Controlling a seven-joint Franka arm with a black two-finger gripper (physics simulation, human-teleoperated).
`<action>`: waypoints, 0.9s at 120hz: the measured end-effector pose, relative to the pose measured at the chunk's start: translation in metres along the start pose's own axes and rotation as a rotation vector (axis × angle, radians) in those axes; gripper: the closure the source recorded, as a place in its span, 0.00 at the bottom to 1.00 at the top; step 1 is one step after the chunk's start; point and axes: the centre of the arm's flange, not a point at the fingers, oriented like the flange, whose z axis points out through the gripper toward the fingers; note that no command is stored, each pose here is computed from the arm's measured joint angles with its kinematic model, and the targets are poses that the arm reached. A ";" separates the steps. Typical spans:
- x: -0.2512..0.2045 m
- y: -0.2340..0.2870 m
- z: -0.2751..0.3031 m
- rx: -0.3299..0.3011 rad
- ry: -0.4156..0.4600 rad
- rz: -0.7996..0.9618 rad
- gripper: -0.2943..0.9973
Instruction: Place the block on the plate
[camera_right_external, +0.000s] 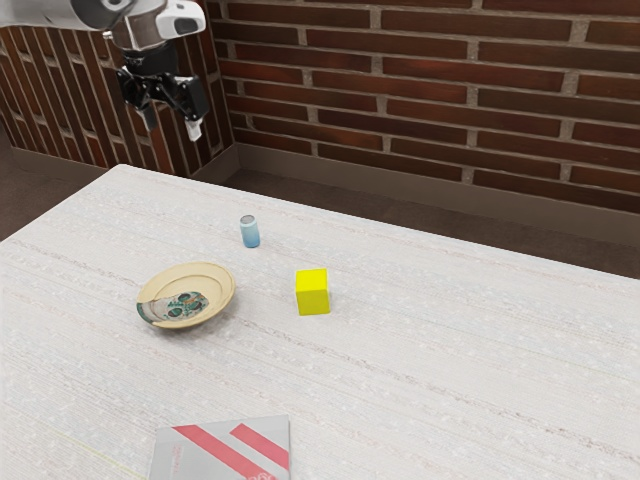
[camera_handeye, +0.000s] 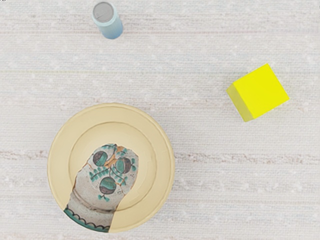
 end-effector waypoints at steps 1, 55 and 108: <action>0.000 0.000 0.000 0.000 0.000 0.001 0.24; 0.133 0.092 0.224 -0.071 -0.067 -0.126 0.24; 0.138 0.125 0.345 -0.052 -0.107 -0.491 0.24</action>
